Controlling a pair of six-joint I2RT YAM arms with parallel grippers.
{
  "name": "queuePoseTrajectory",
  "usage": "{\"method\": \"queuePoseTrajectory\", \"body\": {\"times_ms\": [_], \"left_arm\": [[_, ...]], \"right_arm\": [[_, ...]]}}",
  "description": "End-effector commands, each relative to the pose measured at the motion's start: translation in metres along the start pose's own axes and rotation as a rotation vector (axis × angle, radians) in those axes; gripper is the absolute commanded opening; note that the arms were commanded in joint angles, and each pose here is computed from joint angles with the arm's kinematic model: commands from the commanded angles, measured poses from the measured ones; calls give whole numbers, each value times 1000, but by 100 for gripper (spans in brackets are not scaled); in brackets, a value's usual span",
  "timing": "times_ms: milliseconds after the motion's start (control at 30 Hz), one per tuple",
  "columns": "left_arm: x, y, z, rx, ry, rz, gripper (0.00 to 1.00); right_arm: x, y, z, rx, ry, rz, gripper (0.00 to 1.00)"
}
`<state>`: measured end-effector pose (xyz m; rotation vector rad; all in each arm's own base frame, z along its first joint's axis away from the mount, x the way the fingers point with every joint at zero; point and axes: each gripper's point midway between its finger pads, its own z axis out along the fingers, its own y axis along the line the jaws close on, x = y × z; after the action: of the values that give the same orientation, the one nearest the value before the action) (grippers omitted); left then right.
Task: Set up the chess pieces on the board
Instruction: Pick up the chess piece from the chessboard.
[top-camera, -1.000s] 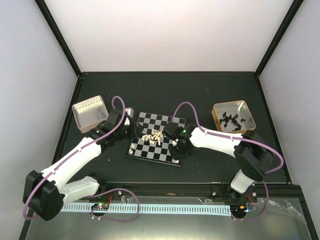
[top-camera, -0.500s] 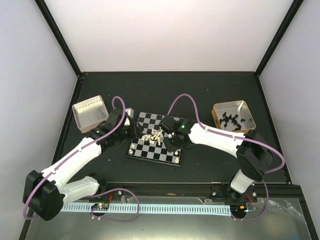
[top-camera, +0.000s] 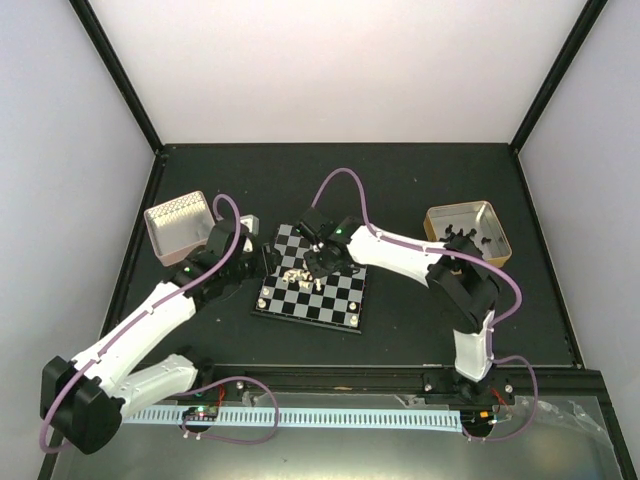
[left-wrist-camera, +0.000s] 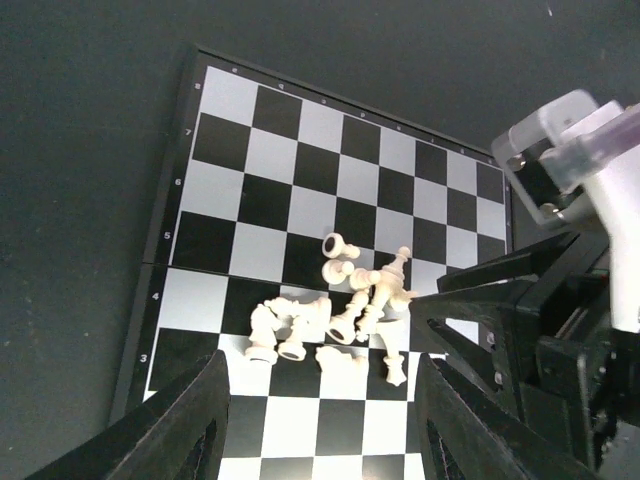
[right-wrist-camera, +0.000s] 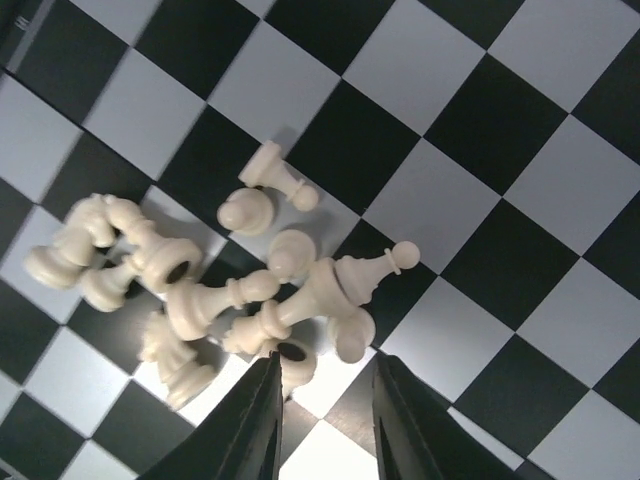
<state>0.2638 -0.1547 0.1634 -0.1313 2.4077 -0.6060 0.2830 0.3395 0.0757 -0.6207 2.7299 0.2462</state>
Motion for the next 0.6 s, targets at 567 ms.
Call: {"method": "queuePoseTrajectory", "body": {"times_ms": [567], "left_arm": [[-1,8,-2,-34,-13,-61,53]], "right_arm": [[8,-16,34,61,39,-46,18]]}}
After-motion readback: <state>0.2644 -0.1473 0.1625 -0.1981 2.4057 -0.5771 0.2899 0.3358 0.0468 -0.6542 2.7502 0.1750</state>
